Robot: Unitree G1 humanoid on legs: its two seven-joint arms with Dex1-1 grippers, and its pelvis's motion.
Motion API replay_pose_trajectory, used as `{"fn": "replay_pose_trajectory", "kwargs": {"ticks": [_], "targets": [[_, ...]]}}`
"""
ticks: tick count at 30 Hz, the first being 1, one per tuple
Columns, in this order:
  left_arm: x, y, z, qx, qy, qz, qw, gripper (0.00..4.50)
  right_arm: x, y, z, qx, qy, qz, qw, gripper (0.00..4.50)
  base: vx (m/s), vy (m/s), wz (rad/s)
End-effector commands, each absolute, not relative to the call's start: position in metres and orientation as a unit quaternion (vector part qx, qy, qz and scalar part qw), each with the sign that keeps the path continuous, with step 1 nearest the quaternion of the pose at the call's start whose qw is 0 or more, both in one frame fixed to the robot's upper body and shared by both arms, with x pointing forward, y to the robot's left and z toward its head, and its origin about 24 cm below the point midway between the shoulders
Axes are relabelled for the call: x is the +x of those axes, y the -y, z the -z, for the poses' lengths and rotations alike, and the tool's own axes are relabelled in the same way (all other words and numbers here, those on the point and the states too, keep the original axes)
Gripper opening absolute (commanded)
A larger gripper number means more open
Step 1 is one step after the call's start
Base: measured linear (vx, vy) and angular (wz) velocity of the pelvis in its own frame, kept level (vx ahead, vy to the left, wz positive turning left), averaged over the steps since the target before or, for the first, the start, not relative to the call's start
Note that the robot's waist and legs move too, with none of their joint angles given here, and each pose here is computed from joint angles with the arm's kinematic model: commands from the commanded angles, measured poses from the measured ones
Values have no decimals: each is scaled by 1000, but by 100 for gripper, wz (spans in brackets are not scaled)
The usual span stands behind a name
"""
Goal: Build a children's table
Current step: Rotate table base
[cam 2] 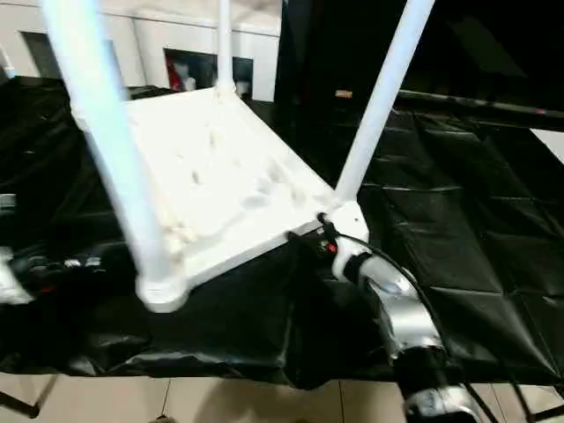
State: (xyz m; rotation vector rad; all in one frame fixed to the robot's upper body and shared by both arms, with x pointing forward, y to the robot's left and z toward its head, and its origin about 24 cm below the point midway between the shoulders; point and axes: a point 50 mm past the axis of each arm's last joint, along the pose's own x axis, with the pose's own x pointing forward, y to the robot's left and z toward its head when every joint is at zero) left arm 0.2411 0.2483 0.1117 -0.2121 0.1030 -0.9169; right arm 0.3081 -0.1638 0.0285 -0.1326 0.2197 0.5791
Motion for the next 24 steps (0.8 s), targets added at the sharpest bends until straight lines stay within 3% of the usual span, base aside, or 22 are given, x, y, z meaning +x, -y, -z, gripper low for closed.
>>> {"fn": "replay_pose_trajectory", "kwargs": {"ticks": [1, 10, 24], "targets": [[244, -242, -116, -96, -36, 456, 884, 448, 308, 171, -30, -76, -113, -272, 953, 383, 0, 0, 0], [248, -210, -112, -132, -48, 525, 840, 448, 308, 179, -20, -98, -157, -261, 948, 383, 0, 0, 0], [281, -141, -104, -102, -53, 624, 773, 448, 331, 142, -18, -87, -164, -288, 939, 383, 0, 0, 0]]}}
